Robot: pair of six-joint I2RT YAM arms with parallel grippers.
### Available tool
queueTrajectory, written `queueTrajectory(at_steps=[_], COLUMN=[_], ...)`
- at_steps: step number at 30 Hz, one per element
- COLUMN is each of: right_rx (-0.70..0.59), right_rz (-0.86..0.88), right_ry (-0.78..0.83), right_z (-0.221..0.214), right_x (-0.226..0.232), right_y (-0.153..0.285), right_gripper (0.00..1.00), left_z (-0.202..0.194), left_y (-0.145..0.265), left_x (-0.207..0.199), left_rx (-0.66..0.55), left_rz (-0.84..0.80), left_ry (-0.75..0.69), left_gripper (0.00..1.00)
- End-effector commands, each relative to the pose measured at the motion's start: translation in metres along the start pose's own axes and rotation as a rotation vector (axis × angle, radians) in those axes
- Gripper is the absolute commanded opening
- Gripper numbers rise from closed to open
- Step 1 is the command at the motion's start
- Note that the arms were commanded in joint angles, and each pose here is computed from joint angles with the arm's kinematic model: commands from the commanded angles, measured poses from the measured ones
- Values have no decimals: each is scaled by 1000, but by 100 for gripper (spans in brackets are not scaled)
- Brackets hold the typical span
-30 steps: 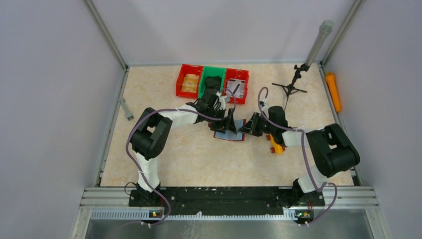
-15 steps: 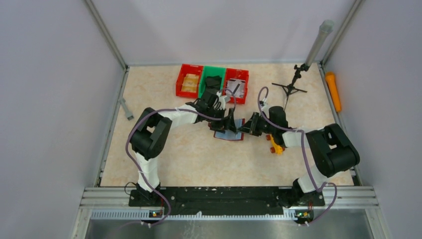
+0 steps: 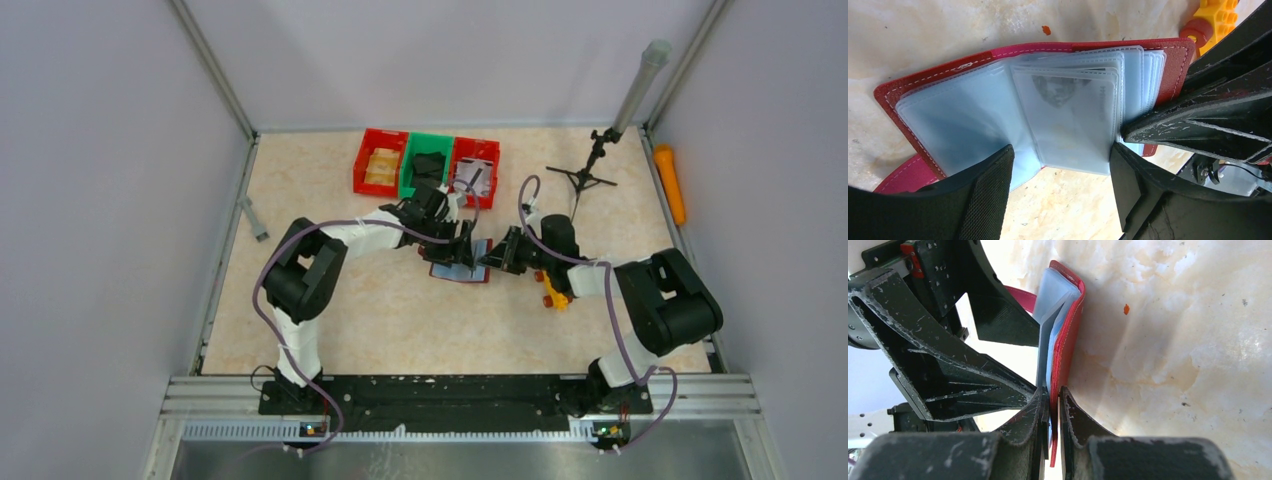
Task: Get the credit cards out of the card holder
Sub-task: Remove the credit card from the card holder.
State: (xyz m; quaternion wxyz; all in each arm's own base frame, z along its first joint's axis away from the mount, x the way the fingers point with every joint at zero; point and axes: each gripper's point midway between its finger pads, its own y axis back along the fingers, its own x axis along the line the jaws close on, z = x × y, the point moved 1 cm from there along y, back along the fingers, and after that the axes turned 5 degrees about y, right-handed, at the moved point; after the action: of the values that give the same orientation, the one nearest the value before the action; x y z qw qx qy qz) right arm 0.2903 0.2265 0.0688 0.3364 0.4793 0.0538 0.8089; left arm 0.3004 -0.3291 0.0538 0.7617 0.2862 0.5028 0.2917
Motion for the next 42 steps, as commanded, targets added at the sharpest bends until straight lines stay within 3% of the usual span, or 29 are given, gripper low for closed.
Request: queueTrajectory(at_steps=[1, 4, 14, 20, 23, 25, 29, 34, 38, 42], right_rx=[-51, -52, -50, -41, -35, -32, -22, -17, 13, 35], right_rz=[50, 48, 10, 9, 14, 27, 49, 32, 20, 5], right_ry=[58, 58, 53, 44, 37, 31, 10, -14, -45, -80], right_z=[17, 17, 17, 15, 14, 13, 9, 7, 2, -4], right_x=[17, 17, 10, 8, 8, 9, 9, 5, -2, -10], right_y=[3, 3, 2, 1, 0, -1, -3, -5, -10, -15], right_gripper=[0, 0, 0, 0, 11, 21, 40, 59, 59, 51], left_z=[0, 3, 16, 12, 10, 8, 3, -1, -4, -5], left_y=[9, 14, 45, 37, 33, 31, 20, 12, 7, 4], left_x=[36, 32, 45, 47, 58, 59, 67, 73, 72, 67], left_rx=[-34, -49, -150, -100, -83, -81, -27, -24, 4, 14], left_rz=[188, 116, 104, 72, 124, 123, 142, 211, 192, 160], left_ry=[5, 44, 101, 117, 133, 134, 158, 139, 151, 155], left_gripper=[72, 69, 58, 53, 67, 71, 62, 61, 56, 55])
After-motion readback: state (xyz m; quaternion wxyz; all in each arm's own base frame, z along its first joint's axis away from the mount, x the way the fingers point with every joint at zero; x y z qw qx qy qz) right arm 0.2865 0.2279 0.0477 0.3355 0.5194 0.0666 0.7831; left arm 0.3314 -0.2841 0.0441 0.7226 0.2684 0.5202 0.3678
